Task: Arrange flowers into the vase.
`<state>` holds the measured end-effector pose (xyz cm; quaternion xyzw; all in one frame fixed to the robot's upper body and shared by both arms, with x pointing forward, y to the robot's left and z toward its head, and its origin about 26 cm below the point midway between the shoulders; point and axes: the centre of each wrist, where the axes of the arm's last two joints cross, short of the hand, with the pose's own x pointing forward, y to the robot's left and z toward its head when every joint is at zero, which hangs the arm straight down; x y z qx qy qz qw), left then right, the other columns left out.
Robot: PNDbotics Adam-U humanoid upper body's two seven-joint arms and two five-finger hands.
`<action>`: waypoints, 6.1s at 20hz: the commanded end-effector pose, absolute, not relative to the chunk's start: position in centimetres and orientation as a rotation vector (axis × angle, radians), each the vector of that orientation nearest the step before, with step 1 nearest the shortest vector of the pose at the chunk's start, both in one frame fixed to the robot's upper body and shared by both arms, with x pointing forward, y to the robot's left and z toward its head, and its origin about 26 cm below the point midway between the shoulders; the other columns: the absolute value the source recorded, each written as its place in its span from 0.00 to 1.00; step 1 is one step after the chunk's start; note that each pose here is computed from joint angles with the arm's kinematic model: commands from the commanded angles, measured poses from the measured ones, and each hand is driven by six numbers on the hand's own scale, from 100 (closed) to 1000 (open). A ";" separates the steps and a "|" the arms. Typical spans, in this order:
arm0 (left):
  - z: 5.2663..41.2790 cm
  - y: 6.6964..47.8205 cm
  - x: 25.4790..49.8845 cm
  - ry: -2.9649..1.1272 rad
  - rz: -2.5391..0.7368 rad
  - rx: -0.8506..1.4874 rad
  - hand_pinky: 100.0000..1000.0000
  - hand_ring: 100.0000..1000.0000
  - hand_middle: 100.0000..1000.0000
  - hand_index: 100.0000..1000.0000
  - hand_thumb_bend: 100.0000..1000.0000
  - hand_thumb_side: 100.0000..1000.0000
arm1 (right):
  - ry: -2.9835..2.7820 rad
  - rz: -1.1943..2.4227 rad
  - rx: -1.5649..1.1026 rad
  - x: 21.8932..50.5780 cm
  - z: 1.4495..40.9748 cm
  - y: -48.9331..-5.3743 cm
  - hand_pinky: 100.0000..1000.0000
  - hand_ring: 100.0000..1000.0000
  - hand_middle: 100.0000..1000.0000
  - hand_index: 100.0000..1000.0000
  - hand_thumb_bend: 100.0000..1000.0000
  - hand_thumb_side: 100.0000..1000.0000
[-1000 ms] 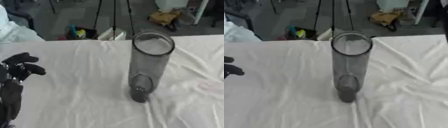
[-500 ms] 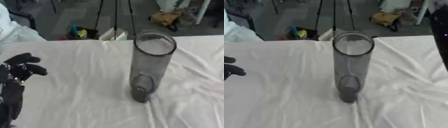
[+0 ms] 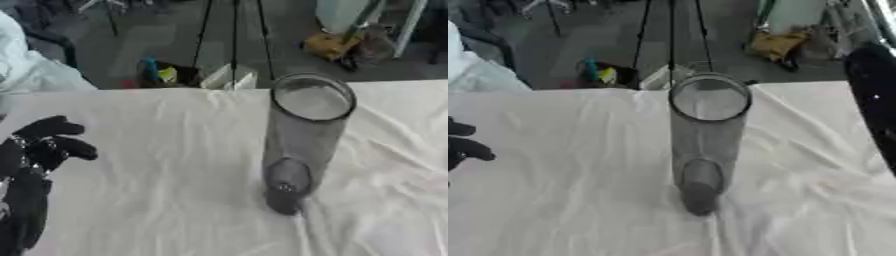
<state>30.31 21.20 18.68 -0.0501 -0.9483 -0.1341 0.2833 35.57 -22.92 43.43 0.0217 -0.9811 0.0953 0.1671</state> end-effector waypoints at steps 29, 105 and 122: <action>19.5 20.7 30.2 -2.560 -0.381 -0.149 0.54 0.54 0.62 0.79 0.01 1.00 | -2.838 0.344 0.058 34.6 43.8 -21.8 0.00 0.00 0.00 0.18 0.00 0.56; 19.6 20.4 30.2 -2.552 -0.386 -0.176 0.54 0.55 0.62 0.77 0.01 1.00 | -2.682 0.408 0.148 31.7 41.7 -18.5 0.00 0.00 0.00 0.19 0.00 0.57; 19.8 20.3 30.3 -2.557 -0.386 -0.179 0.54 0.55 0.62 0.77 0.01 1.00 | -2.660 0.466 0.145 32.2 40.1 -18.4 0.00 0.00 0.00 0.19 0.00 0.58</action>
